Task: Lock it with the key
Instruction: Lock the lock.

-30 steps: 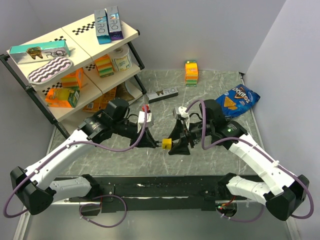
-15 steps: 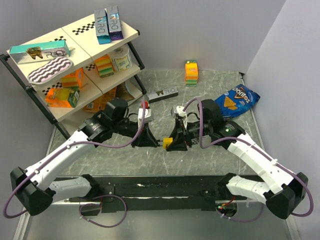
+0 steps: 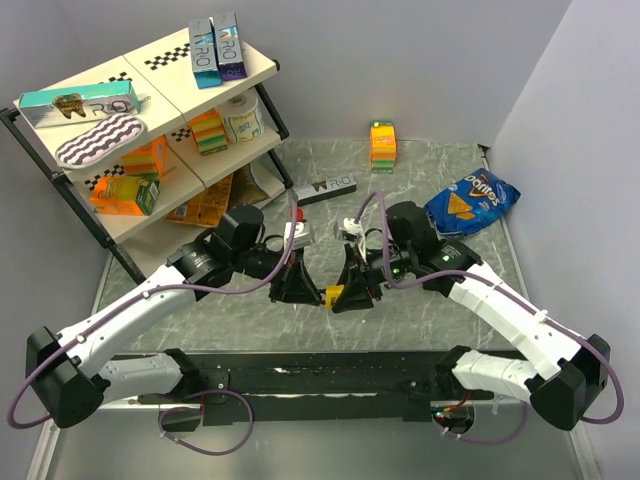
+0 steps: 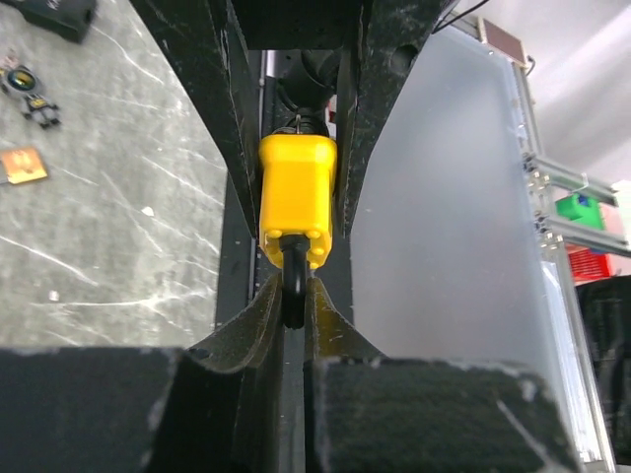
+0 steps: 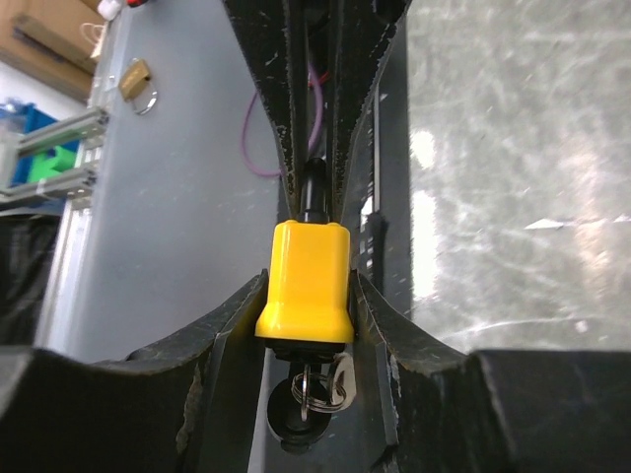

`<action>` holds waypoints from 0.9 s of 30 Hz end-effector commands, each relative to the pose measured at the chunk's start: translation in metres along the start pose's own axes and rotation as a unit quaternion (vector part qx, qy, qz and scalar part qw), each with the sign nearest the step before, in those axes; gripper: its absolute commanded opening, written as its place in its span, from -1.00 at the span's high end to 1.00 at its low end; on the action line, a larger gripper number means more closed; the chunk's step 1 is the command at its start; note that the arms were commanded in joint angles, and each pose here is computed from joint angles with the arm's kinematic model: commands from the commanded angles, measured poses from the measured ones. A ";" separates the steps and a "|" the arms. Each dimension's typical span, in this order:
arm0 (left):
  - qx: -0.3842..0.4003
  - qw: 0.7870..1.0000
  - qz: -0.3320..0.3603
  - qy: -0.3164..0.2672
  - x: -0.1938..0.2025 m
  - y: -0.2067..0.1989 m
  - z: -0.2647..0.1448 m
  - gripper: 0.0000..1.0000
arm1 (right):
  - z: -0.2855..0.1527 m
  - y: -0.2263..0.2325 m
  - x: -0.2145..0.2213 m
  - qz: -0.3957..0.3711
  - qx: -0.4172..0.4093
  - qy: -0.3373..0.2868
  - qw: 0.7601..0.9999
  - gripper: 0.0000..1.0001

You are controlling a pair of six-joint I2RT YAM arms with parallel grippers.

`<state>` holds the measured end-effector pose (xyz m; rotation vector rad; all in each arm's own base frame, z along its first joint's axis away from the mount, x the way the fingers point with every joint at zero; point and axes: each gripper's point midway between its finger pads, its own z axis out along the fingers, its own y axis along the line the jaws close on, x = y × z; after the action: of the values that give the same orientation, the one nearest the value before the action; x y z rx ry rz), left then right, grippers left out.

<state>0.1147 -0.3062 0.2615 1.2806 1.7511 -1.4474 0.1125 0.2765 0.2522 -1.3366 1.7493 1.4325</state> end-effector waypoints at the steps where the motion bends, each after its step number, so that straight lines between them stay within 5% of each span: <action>1: 0.061 0.992 0.087 -0.071 -0.045 -0.025 0.021 0.98 | 0.013 0.015 -0.060 -0.086 -0.035 -0.060 0.994 1.00; 15: 0.044 0.993 0.088 -0.059 -0.029 -0.006 -0.004 0.98 | 0.001 0.003 -0.040 -0.069 -0.001 -0.039 0.997 0.96; 18: 0.027 0.991 0.126 -0.046 -0.025 0.004 -0.019 0.98 | -0.011 -0.009 -0.033 -0.063 0.020 -0.036 0.997 0.23; 19: 0.019 0.993 0.114 -0.033 -0.017 0.006 -0.025 0.98 | -0.014 -0.010 -0.029 -0.053 0.024 -0.033 0.998 -0.23; 20: 0.016 0.993 0.117 -0.028 -0.014 0.007 -0.027 0.98 | -0.022 -0.018 -0.030 -0.051 0.038 -0.038 0.997 -0.35; 27: 0.000 0.988 0.156 0.000 0.001 0.011 -0.037 0.98 | -0.045 -0.027 -0.031 -0.063 0.070 -0.028 0.995 -0.39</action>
<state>0.1383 -0.2750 0.2412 1.3747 1.6598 -1.3211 0.1578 0.2529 0.2571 -1.2257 1.7847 1.3010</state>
